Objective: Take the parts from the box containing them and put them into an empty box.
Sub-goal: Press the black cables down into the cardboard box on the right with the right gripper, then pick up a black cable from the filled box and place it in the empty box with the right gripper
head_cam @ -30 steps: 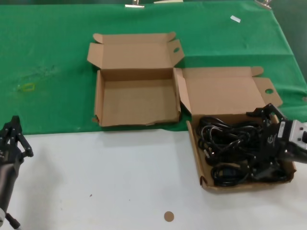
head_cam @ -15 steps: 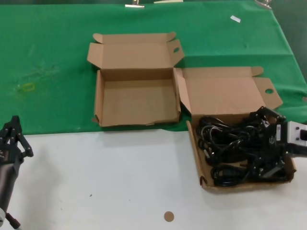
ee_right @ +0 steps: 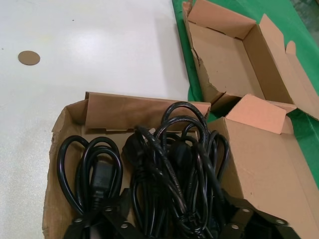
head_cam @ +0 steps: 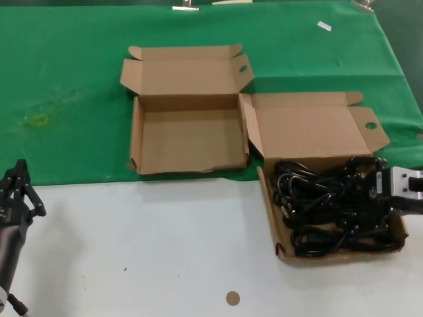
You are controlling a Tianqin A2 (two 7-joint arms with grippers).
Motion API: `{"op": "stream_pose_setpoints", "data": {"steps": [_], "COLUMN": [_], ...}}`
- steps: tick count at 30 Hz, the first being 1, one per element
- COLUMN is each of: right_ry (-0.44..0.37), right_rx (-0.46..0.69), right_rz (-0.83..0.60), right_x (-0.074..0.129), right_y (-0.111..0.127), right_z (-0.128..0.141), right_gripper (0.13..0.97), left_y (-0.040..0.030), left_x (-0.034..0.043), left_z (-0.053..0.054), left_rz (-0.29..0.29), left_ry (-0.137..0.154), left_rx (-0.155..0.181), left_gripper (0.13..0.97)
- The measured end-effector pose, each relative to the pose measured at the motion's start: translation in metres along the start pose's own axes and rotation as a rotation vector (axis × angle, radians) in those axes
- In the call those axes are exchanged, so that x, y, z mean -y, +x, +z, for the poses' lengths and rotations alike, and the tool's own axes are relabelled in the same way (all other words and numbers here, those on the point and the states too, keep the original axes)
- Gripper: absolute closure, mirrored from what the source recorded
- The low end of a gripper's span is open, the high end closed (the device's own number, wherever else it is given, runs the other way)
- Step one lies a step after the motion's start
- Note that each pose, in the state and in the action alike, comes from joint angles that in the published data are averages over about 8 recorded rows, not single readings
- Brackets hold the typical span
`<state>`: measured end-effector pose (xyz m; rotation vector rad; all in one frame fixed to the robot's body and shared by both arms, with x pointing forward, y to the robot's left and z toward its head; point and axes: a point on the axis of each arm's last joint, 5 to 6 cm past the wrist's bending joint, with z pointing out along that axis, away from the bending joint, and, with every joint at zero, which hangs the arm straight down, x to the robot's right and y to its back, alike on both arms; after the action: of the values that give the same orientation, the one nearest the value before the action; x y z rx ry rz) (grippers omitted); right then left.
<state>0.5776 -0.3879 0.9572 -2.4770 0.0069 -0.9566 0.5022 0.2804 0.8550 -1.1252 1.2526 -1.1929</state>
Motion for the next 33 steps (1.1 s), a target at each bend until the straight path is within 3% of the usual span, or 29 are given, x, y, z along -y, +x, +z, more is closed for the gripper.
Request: {"op": "stream_pose_setpoints", "data": {"steps": [18, 22, 30, 33], "right_ry": [-0.01, -0.01, 0.009, 0.025], "right_rx": [0.016, 0.012, -0.006, -0.021], "right_rz": [-0.004, -0.006, -0.024, -0.036], "right_x": [0.0, 0.002, 0.015, 0.024], "right_y": [0.003, 0.007, 0.023, 0.032], "right_z": [0.0, -0.002, -0.011, -0.015], "right_gripper": [0.771, 0.771, 0.885, 0.886], "left_y": [0.0, 0.0, 0.0, 0.0], "left_x": [0.0, 0.0, 0.0, 0.0], "left_z": [0.0, 0.0, 0.0, 0.0], "left_rz": [0.0, 0.0, 0.0, 0.0], "left_ry": [0.0, 0.0, 0.0, 0.0], "left_rx": [0.0, 0.0, 0.0, 0.0], "left_gripper": [0.953, 0.953, 0.953, 0.953]}}
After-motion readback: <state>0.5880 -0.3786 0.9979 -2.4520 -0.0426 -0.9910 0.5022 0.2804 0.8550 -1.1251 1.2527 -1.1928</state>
